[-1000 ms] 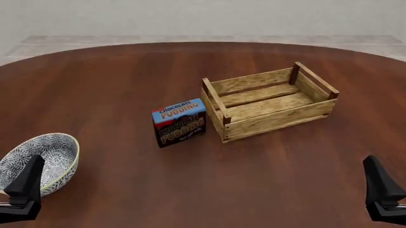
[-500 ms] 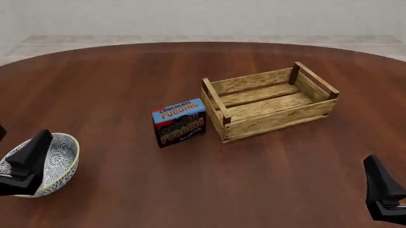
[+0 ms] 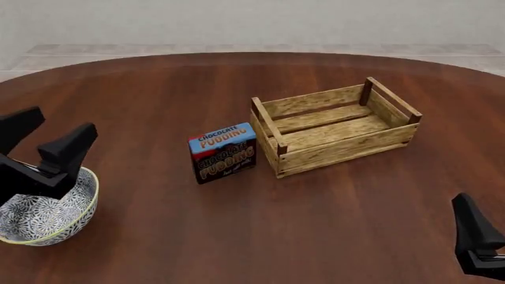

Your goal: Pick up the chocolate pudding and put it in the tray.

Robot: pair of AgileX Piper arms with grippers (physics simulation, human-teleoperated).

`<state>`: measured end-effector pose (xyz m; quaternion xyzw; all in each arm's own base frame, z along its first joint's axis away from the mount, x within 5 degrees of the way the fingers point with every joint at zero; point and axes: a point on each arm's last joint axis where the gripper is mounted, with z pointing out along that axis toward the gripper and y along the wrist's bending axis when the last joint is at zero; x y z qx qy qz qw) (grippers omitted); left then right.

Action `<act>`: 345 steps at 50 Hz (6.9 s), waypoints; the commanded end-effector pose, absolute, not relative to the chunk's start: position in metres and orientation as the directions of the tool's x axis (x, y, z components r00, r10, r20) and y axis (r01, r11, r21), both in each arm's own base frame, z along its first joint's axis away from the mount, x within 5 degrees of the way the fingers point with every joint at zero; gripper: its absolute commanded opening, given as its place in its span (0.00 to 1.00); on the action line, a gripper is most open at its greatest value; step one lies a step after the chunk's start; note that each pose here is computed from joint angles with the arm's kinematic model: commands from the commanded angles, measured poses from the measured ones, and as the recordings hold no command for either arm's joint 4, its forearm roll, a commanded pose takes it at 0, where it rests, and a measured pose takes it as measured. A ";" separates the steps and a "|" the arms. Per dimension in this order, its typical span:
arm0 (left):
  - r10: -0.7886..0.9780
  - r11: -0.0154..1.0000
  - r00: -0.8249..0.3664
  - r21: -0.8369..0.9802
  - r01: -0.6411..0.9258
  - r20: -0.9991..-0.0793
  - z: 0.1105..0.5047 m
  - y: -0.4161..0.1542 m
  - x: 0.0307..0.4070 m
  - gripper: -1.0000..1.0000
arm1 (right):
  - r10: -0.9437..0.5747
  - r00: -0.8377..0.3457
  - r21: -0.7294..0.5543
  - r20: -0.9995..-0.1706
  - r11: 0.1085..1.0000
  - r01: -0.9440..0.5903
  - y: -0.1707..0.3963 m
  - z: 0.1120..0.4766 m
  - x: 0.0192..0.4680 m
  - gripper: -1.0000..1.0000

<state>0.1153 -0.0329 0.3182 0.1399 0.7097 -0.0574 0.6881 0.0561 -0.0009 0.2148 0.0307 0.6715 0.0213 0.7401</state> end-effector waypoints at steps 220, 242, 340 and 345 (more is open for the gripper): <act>0.623 0.683 -0.285 0.329 0.652 -0.728 0.278 -0.175 0.322 1.00 | 0.016 0.067 0.016 -0.998 1.000 0.005 0.000 0.215 0.067 1.00; 0.656 0.666 -0.326 0.320 0.674 -0.680 0.260 -0.176 0.329 1.00 | 0.014 0.070 0.014 -0.997 1.000 0.003 0.000 0.216 0.066 1.00; 0.696 0.664 -0.432 0.286 0.691 -0.573 0.213 -0.169 0.359 1.00 | 0.039 0.086 0.038 -0.996 0.999 -0.004 0.000 0.217 0.065 1.00; 0.697 0.665 -0.437 0.284 0.691 -0.568 0.209 -0.168 0.361 1.00 | 0.040 0.086 0.039 -0.995 0.999 -0.005 0.000 0.217 0.066 1.00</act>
